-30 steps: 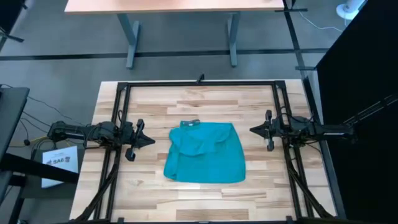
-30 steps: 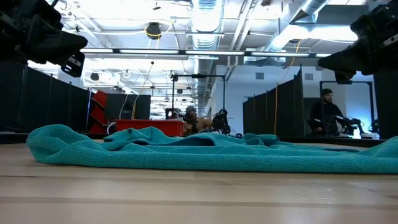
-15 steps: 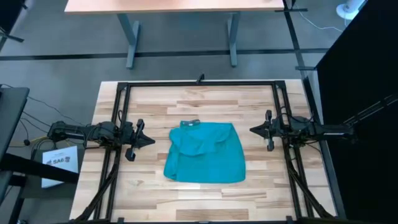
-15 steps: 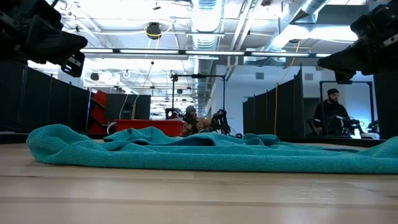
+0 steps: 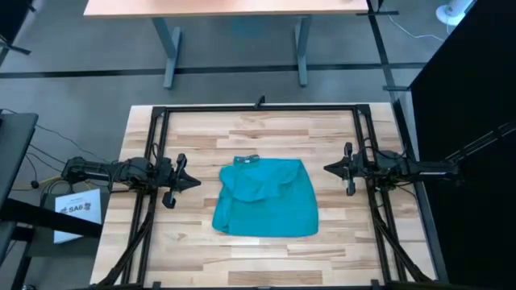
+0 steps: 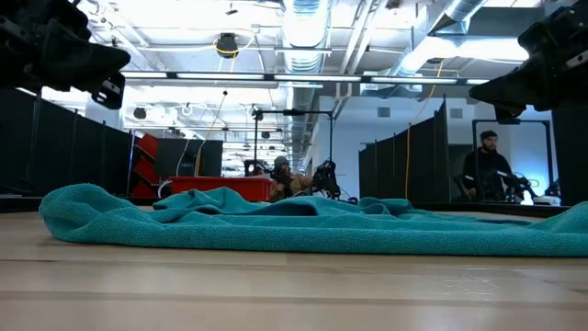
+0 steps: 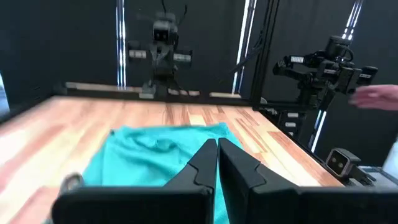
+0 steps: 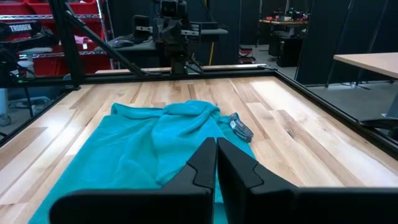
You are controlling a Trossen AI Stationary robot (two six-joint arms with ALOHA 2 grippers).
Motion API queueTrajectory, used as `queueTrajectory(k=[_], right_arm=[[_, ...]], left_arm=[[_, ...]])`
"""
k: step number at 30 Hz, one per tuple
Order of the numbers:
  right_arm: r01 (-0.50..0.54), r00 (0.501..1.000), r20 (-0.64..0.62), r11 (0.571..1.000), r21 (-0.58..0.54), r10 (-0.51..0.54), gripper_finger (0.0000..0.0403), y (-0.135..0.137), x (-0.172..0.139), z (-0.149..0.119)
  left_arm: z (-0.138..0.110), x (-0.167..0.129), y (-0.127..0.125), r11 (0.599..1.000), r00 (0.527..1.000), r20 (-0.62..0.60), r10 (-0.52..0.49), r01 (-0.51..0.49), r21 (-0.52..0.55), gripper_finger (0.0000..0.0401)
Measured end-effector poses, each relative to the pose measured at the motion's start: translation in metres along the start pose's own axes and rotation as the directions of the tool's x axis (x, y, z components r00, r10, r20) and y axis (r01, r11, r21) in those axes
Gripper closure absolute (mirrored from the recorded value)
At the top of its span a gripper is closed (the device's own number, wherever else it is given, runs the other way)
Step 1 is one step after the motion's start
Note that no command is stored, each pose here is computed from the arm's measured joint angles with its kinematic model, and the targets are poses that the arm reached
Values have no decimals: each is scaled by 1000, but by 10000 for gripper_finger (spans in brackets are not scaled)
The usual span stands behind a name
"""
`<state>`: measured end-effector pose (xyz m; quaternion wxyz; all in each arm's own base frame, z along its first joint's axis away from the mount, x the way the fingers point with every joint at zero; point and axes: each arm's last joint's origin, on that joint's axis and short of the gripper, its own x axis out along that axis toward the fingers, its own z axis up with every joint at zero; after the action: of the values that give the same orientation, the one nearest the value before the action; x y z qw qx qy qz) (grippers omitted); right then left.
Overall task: Roll towel
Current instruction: Roll the blue towel
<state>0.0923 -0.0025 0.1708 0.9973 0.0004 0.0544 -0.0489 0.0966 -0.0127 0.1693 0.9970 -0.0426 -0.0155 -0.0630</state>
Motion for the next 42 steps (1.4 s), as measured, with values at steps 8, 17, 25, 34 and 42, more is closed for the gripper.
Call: queueTrajectory(k=[8,17,25,34,42], right_arm=[[0,1000,0,1000,-10,0,402,0,0,0],[3,960,275,983,182,-54,402,-3,-2,25],[-163,928,366,958,237,67,402,-2,5,89],[-34,865,-500,999,21,40,359,-12,100,127],[-234,624,-779,965,-121,54,322,-11,168,84]], left_arm=[[2,0,0,995,1000,24,4,-1,-98,401],[1,0,5,947,984,17,176,-164,-277,401],[5,-2,7,922,965,44,258,-233,-309,401],[6,-2,7,912,964,41,262,-234,-338,401],[6,-2,7,908,964,37,262,-233,-348,401]])
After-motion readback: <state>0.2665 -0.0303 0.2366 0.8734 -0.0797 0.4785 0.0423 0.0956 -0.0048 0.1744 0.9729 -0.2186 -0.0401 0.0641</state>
